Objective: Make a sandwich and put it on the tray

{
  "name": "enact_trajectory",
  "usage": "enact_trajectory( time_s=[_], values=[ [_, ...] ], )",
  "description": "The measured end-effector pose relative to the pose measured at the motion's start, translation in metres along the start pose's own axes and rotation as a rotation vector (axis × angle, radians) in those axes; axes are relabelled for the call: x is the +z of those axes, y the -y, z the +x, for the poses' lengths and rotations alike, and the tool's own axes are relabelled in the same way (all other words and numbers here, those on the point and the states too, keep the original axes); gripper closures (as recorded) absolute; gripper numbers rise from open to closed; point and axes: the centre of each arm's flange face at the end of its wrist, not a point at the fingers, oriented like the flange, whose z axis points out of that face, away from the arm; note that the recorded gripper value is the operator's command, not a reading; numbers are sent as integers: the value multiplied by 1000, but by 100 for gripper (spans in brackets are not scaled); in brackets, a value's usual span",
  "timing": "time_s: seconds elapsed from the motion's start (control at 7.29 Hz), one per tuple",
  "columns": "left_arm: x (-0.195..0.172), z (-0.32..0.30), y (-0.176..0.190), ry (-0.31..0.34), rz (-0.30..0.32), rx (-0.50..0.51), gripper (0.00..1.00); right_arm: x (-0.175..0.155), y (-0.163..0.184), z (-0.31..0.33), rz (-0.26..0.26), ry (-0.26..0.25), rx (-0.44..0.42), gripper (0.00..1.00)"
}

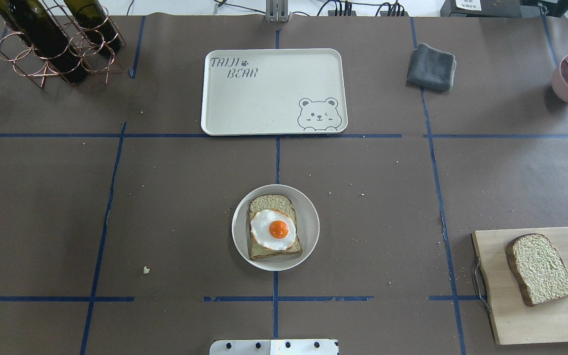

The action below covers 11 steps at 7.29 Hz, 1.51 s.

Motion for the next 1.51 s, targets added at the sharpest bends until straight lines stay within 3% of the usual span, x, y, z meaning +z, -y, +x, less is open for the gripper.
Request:
enact_trajectory(
  time_s=[0.14,0.27,0.55,0.96,1.51],
  values=[
    [11,18,6,-16,-11,-25,0,9,-12,-7,12,0,27,0],
    [16,37,13,-33,-2,-63,0,28,-22,-18,33,-32,47,0],
    [18,76,23,-77,49,-118,0,72,-55,-37,83,-69,55,0],
    [23,109,27,-120,64,-150,0,96,-109,-38,104,-23,84,0],
    [24,131,29,-156,81,-189,0,135,-157,-51,-8,-11,69,0]
  ],
)
